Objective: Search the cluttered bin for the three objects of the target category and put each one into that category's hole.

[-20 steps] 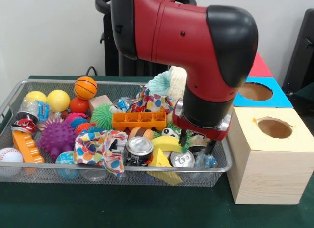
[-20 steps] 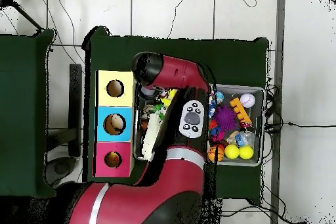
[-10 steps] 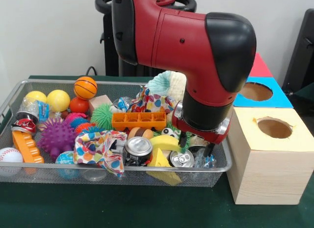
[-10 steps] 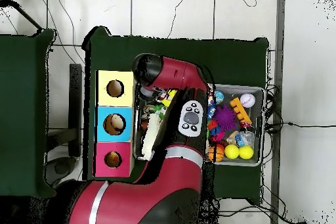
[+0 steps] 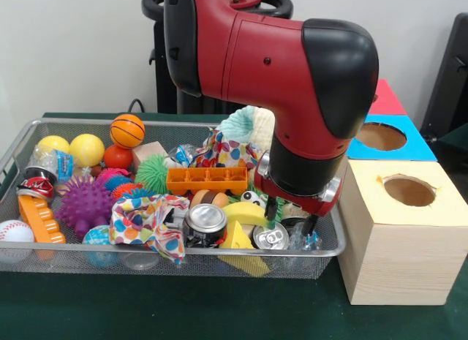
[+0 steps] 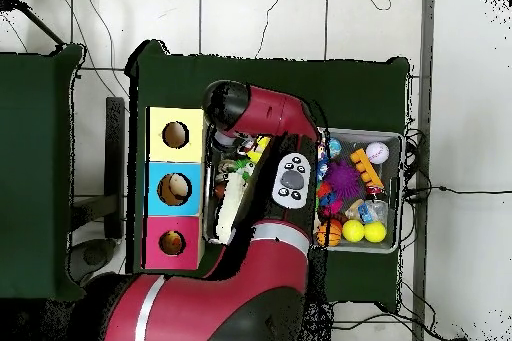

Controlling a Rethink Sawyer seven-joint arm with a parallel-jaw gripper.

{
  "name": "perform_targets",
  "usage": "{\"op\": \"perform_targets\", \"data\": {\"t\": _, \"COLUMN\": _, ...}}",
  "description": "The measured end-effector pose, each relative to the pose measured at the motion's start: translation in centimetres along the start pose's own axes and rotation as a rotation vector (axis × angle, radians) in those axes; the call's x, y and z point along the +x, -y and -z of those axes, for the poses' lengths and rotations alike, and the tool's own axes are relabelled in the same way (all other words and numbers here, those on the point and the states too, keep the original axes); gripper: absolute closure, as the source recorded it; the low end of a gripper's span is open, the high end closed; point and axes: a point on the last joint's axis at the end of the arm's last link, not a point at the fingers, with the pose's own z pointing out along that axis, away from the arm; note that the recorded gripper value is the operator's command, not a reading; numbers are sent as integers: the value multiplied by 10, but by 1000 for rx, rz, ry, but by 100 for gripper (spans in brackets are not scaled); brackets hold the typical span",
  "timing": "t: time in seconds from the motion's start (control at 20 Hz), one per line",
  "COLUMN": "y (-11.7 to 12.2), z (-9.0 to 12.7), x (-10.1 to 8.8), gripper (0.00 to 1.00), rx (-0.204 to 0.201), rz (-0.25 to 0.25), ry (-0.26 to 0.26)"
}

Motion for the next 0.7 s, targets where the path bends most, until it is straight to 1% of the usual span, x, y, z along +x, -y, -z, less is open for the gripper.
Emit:
{"op": "perform_targets", "data": {"t": 0.5, "y": 1, "z": 1, "x": 1, "gripper": 0, "rx": 6, "rz": -7, "ry": 2}}
{"op": "perform_targets", "data": {"t": 0.7, "y": 2, "z": 3, "x": 5, "gripper": 0, "rx": 7, "rz": -8, "ry": -3}}
